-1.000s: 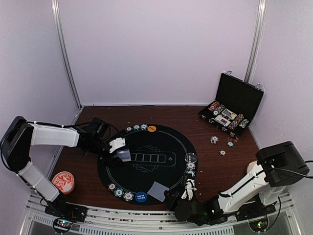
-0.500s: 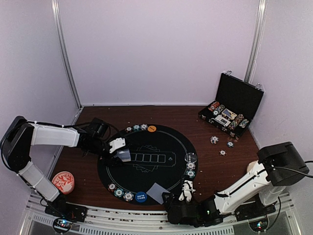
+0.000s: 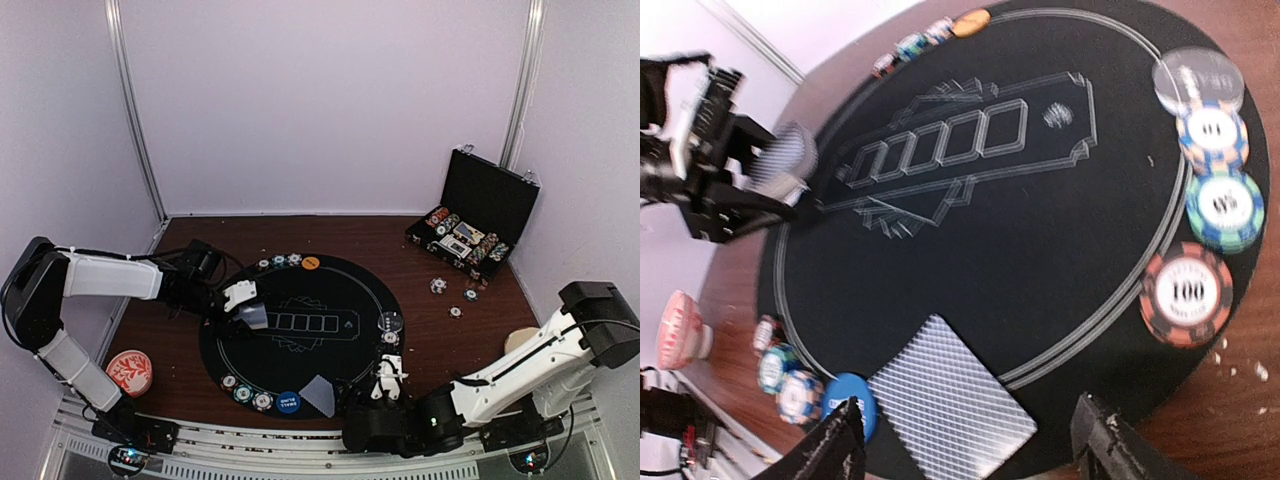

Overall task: Distribute texas hold em gaming equipment
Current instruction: Distribute the poker card in the small blind area, then pick up the poker card from the face-down deck piles.

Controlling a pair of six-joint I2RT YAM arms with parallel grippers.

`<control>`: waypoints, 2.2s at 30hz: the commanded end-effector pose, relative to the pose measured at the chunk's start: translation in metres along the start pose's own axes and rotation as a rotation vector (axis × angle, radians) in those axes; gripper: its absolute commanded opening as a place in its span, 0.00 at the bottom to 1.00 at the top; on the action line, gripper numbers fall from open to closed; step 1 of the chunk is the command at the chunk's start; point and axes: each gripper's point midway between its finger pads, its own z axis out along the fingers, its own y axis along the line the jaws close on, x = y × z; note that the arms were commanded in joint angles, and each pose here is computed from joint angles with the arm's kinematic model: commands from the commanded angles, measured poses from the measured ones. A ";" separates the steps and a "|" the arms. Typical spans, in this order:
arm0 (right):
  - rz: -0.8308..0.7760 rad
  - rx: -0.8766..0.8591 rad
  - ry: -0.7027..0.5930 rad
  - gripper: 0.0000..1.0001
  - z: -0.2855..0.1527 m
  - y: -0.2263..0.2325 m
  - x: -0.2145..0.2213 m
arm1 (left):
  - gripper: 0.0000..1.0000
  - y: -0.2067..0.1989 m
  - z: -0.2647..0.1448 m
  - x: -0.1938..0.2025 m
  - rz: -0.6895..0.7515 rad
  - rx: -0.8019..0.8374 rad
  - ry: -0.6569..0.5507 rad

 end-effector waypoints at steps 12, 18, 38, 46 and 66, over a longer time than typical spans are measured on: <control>-0.178 -0.412 0.169 0.84 0.053 0.096 -0.132 | 0.09 0.008 -0.016 -0.028 0.056 -0.018 -0.083; -0.191 -0.544 0.298 0.89 0.093 0.130 -0.136 | 0.09 0.003 -0.024 -0.038 0.093 -0.019 -0.113; -0.074 -0.740 0.477 0.91 0.151 0.169 -0.091 | 0.10 -0.015 -0.035 -0.042 0.142 0.022 -0.159; -0.075 -0.690 0.478 0.78 0.174 0.168 -0.090 | 0.10 -0.020 -0.035 -0.040 0.148 0.046 -0.163; -0.079 -0.567 0.432 0.35 0.191 0.124 -0.107 | 0.11 -0.023 -0.033 -0.038 0.149 0.061 -0.158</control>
